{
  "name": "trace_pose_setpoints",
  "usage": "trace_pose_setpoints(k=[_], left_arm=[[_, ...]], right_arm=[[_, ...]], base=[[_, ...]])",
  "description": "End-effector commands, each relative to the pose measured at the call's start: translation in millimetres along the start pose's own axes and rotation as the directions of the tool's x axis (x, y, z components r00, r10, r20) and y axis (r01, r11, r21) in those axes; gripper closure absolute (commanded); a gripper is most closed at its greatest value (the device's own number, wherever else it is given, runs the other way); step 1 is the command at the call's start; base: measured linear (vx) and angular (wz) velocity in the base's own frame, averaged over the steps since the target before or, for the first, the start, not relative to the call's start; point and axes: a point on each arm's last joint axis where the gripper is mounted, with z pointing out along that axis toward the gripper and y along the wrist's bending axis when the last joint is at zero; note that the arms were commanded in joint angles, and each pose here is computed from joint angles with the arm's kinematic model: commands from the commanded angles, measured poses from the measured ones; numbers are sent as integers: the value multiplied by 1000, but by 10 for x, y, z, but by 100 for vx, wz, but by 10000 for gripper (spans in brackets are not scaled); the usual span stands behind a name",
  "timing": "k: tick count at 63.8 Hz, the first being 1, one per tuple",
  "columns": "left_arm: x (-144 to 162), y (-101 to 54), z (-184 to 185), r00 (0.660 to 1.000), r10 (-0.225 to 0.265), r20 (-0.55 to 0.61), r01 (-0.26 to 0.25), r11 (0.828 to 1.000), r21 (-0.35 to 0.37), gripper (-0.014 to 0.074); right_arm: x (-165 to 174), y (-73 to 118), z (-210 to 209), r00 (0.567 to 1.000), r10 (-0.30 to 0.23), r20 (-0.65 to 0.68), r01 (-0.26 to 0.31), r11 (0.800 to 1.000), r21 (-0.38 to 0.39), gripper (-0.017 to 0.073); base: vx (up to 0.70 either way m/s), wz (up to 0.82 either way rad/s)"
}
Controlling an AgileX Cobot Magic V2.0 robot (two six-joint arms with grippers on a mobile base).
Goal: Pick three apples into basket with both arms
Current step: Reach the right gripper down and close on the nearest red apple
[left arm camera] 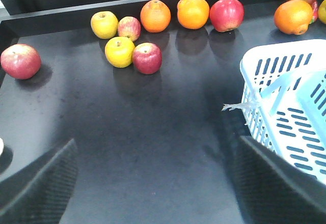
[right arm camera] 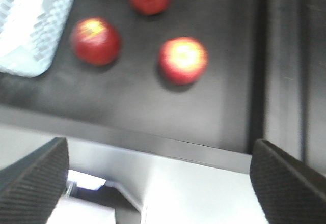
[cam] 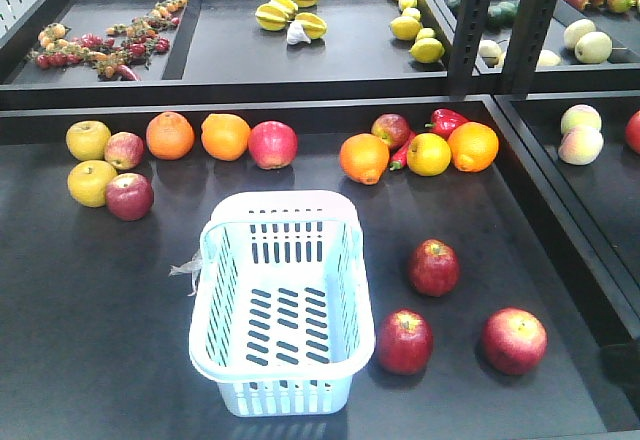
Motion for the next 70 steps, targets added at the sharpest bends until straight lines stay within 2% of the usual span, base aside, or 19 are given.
trace_pose_setpoints(k=[1,5,8,11,15,20,24,29,41,48,56,61,70], left_arm=[[-112,3,-38,997,-12,79,11,1000,2,4],[-112,3,-38,997,-12,79,11,1000,2,4],[-112,3,-38,997,-12,79,11,1000,2,4],[-112,3,-38,997,-12,79,11,1000,2,4],[-112,3,-38,997,-12,79,11,1000,2,4],[-112,3,-38,997,-12,79,11,1000,2,4],[-112,3,-38,997,-12,79,11,1000,2,4],[-112,3,-38,997,-12,79,11,1000,2,4],[-112,3,-38,997,-12,79,11,1000,2,4],[-112,3,-38,997,-12,79,11,1000,2,4],[-112,3,-38,997,-12,79,11,1000,2,4],[-112,3,-38,997,-12,79,11,1000,2,4],[-112,3,-38,997,-12,79,11,1000,2,4]], right_arm=[[-203,56,57,994,-101,39,103,992,-67,-144],[-285,92,174,983,-181,4,181,978,-100,-132],[-349,125,281,967,-252,-24,247,961,-126,-122],[-396,169,405,934,-353,-51,342,926,-159,-115],[-456,246,562,890,-449,-72,427,880,-208,-110],[-521,346,767,849,-524,-73,493,834,-246,-108],[-565,405,941,833,-547,-81,512,818,-261,-107],[-608,445,1151,828,-553,-93,513,814,-271,-105],[-663,474,1632,844,-523,-119,477,834,-279,-101],[-663,486,1889,846,-516,-130,469,838,-278,-99],[-640,498,2121,833,-537,-136,486,826,-287,-95],[-663,512,2237,839,-528,-132,476,830,-291,-94],[-752,529,2388,839,-532,-117,483,826,-291,-92]], base=[[0,0],[0,0],[0,0],[0,0],[0,0],[0,0],[0,0],[0,0],[0,0],[0,0],[0,0],[0,0],[0,0]])
